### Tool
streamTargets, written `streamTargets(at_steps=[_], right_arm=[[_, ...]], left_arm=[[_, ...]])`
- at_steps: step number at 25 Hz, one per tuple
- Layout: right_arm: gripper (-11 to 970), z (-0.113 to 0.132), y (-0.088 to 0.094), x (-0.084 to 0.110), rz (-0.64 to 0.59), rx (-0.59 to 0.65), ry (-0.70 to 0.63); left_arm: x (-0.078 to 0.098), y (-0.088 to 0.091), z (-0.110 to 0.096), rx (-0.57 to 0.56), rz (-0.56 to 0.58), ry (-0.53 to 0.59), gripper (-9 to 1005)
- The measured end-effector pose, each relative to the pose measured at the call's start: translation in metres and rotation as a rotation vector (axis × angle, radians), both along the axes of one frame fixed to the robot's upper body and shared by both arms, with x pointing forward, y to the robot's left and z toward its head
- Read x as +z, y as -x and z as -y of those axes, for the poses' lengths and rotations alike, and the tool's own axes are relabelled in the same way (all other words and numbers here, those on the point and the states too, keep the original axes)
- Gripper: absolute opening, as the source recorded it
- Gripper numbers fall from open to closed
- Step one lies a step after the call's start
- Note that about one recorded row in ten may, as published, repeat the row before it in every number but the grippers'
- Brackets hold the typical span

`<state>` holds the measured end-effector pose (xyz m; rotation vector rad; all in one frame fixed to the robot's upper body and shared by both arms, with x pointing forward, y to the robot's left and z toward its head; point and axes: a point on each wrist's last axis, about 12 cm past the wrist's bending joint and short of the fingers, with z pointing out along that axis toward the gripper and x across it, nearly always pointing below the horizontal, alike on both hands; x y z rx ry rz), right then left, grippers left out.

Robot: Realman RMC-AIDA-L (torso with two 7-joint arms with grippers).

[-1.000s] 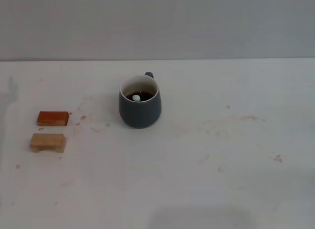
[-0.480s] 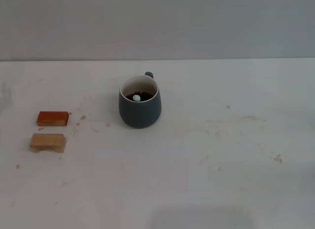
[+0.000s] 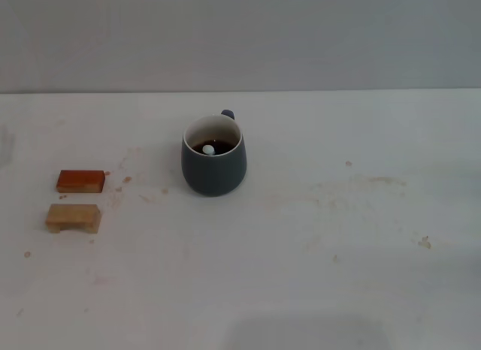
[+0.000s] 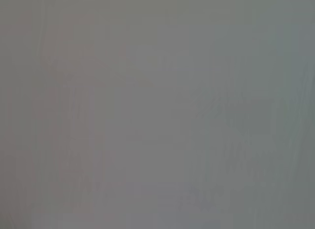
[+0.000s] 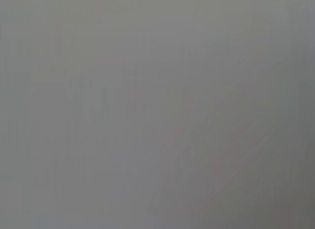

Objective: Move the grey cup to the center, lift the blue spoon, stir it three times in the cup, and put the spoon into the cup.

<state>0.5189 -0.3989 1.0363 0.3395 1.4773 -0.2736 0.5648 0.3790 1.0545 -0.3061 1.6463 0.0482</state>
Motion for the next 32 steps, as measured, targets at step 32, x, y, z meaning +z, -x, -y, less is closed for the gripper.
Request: streamTargets(at_steps=[32], right_arm=[[484, 0.012, -0.008, 0.012, -0.003, 0.001, 0.097]], left_arm=[[-0.008, 0.02, 0.007, 0.042, 0.062, -0.002, 725]])
